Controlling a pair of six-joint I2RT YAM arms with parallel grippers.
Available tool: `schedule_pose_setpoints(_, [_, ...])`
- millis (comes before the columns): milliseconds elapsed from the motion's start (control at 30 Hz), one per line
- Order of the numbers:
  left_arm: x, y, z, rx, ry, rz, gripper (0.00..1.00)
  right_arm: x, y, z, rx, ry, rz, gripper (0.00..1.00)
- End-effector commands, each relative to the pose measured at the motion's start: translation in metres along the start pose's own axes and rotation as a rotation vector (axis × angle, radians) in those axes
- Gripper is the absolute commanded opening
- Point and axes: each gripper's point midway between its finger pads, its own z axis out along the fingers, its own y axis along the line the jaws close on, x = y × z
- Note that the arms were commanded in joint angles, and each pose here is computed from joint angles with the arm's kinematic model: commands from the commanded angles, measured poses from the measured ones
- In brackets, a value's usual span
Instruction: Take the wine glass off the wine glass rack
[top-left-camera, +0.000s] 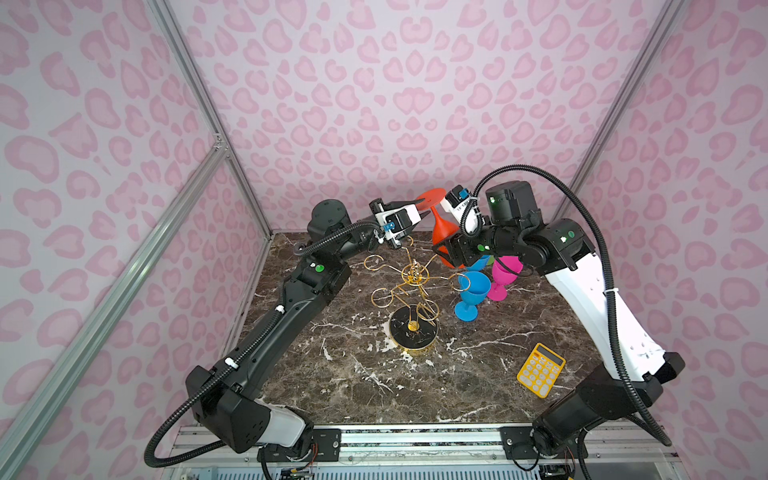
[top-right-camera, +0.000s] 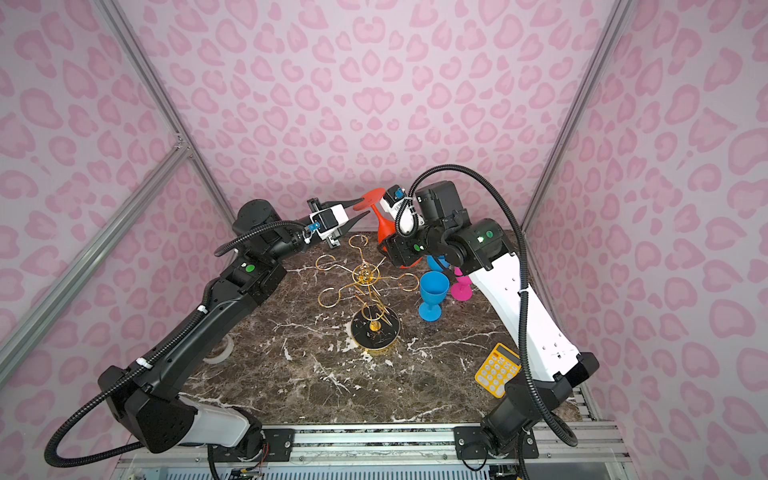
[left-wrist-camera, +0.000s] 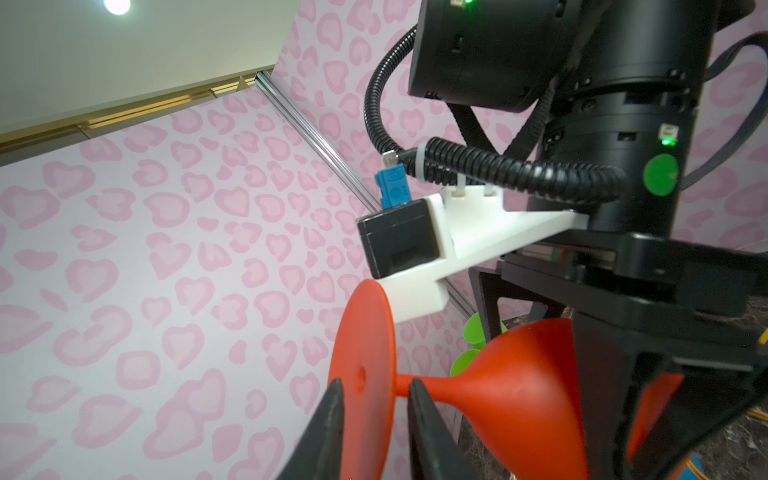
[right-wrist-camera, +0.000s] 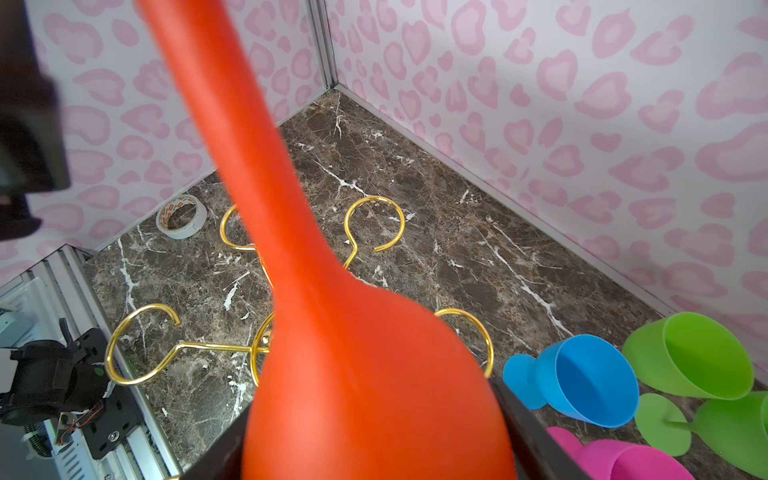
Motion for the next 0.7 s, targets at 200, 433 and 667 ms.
schedule_pose_setpoints(200, [-0.010, 0.010, 0.000, -0.045, -0.027, 0.018, 0.09, -0.002, 0.005, 0.002, -0.029, -0.011, 0.012, 0.71])
schedule_pose_setpoints(433, [-0.008, 0.030, 0.001, -0.132, 0.004, -0.066, 0.03, -0.021, 0.008, -0.020, -0.027, -0.125, 0.011, 0.83])
schedule_pose_setpoints(667, [0.008, 0.055, 0.003, -0.233, 0.054, -0.253, 0.03, -0.042, 0.006, -0.077, 0.010, -0.397, 0.004, 0.93])
